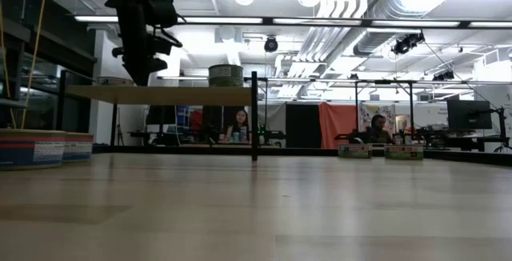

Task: Stack canned seafood by type on shelf
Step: Put the green-white tuna can on the shelf, then adjust the green tuna cans on the shelf

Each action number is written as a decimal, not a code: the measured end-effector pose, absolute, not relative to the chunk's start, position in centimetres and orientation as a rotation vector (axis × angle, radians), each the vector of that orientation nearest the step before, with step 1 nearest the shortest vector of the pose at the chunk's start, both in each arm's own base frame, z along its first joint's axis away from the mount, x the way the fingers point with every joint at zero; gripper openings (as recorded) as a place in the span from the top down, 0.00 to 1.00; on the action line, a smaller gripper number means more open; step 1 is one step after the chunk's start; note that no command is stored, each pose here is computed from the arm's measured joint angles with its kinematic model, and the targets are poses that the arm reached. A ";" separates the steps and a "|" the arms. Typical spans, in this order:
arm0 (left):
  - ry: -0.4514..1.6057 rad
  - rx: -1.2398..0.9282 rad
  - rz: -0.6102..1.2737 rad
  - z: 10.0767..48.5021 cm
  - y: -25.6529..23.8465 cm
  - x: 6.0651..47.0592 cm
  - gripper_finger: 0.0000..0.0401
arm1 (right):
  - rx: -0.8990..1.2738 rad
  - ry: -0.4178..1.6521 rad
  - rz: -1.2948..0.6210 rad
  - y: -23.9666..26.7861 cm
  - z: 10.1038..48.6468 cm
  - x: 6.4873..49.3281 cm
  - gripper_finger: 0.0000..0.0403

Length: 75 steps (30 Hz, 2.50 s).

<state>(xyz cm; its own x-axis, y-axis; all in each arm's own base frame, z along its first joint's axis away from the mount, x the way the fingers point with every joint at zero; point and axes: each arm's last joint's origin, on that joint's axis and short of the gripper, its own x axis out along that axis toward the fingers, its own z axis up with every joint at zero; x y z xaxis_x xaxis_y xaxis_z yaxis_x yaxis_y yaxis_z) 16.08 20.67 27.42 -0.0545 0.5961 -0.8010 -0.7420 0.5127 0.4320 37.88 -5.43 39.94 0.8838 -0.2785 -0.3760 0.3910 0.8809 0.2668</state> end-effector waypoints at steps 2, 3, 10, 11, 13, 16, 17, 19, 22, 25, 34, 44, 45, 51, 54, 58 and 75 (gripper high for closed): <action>1.224 -0.158 1.098 27.3 20.6 15.8 1.00 | 0.345 0.336 -0.356 -5.4 39.9 37.9 0.33; 1.229 -0.160 1.100 27.3 20.6 15.8 1.00 | 0.345 0.336 -0.356 -5.4 39.9 37.9 0.33; 1.256 -0.144 1.124 27.4 20.5 15.5 1.00 | 0.345 0.336 -0.357 -5.4 39.9 37.9 0.33; 1.259 -0.139 1.126 27.4 20.6 15.5 1.00 | 0.345 0.336 -0.357 -5.4 39.9 37.9 0.33; 1.256 -0.137 1.128 27.4 20.6 15.5 1.00 | 0.345 0.336 -0.357 -5.4 39.9 37.9 0.33; 1.214 -0.156 1.133 27.6 20.6 15.7 1.00 | 0.341 0.337 -0.356 -5.4 39.9 37.9 0.33; 1.188 -0.166 1.128 27.7 20.5 15.8 1.00 | 0.330 0.339 -0.355 -5.5 39.9 37.9 0.33; 1.121 -0.184 1.118 28.2 20.2 16.1 1.00 | 0.297 0.344 -0.362 -5.7 40.0 37.8 0.33; 1.032 -0.214 1.089 29.1 19.3 16.4 1.00 | 0.267 0.349 -0.407 -6.1 40.0 37.5 0.33; 0.967 -0.292 0.977 30.0 17.2 16.6 1.00 | 0.271 0.377 -0.414 -6.5 40.0 37.1 0.33; 0.843 -0.424 0.503 30.7 4.0 16.3 1.00 | 0.201 0.676 -0.370 -6.5 37.7 35.6 0.33; 1.058 -0.236 0.009 29.2 -7.1 13.2 1.00 | 0.166 0.847 -0.302 -7.4 35.4 34.8 0.33; 1.097 -0.227 -0.044 28.9 -8.1 13.0 1.00 | 0.175 0.861 -0.296 -7.6 34.8 34.8 0.33; 1.335 -0.228 -0.184 27.0 -12.9 12.0 1.00 | 0.253 0.969 -0.211 -7.4 30.1 34.6 0.33; 1.357 -0.277 -0.132 26.8 -13.5 11.7 1.00 | 0.273 1.043 -0.169 -6.7 27.8 34.0 0.33; 1.257 -0.344 -0.057 27.5 -12.7 11.7 1.00 | 0.297 1.066 -0.177 -6.5 26.7 32.2 0.33; 0.872 -0.376 0.239 29.7 -8.0 12.5 1.00 | 0.826 0.772 -0.201 -4.2 28.9 23.5 0.33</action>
